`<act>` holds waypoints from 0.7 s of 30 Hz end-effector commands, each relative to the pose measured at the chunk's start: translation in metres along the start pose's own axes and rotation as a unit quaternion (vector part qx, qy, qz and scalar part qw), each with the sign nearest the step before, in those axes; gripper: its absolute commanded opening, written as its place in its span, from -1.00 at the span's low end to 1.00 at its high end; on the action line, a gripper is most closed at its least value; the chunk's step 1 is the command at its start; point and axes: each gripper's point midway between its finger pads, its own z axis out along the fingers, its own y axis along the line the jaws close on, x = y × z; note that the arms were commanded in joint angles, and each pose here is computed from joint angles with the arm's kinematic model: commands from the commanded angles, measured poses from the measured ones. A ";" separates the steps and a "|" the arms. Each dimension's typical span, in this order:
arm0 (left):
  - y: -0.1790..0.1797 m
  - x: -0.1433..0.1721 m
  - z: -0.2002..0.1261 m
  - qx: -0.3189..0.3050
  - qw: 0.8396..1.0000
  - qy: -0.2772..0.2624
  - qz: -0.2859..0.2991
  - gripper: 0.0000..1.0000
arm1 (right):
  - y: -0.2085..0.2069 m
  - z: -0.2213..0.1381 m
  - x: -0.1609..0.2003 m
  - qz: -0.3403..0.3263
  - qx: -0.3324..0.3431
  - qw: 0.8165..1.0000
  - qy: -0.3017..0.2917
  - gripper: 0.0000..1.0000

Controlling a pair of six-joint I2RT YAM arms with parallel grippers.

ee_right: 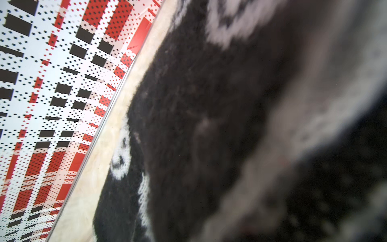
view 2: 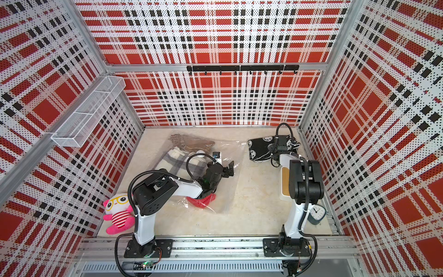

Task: Take the scarf out of the vacuum bag
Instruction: Move the scarf to the corner of the board.

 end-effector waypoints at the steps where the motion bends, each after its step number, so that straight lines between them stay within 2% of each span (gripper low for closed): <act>1: -0.014 -0.013 -0.008 0.021 1.000 -0.015 -0.002 0.96 | 0.005 0.010 -0.002 -0.003 -0.006 1.000 0.001 -1.00; 21: -0.024 -0.013 -0.024 0.037 0.999 -0.014 0.000 0.96 | 0.028 0.044 -0.003 0.009 -0.016 1.000 0.016 -1.00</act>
